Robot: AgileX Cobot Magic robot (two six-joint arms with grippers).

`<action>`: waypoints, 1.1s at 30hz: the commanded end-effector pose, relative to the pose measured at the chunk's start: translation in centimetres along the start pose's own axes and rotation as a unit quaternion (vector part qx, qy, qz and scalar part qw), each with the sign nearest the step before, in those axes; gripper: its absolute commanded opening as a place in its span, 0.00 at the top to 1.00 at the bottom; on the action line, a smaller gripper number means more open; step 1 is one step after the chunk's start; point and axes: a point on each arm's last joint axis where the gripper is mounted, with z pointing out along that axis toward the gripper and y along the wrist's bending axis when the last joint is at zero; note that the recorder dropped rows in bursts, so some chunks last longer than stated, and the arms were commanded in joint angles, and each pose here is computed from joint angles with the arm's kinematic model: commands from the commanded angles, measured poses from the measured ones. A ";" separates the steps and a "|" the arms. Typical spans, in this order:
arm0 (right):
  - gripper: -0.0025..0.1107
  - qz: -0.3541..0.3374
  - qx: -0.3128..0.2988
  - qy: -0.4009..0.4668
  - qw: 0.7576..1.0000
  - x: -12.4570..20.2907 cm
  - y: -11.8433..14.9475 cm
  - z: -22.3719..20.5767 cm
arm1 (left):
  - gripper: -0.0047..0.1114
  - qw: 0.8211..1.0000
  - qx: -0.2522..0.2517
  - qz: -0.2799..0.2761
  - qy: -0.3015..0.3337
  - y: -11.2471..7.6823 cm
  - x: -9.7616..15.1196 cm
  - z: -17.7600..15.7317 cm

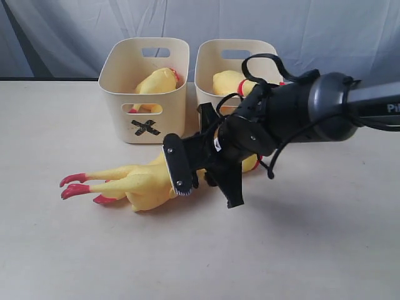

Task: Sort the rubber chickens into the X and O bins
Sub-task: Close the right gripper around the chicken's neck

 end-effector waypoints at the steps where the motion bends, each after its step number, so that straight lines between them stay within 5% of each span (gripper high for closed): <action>1: 0.57 -0.018 -0.022 0.035 0.999 0.2 -0.4 1.0 | 0.96 1.000 -0.001 -0.003 -0.006 0.0 0.0 -0.1; 33: 0.60 -0.041 -0.022 0.091 0.995 1.0 0.2 4.9 | 0.96 1.000 -0.001 -0.003 -0.006 0.0 0.0 -0.1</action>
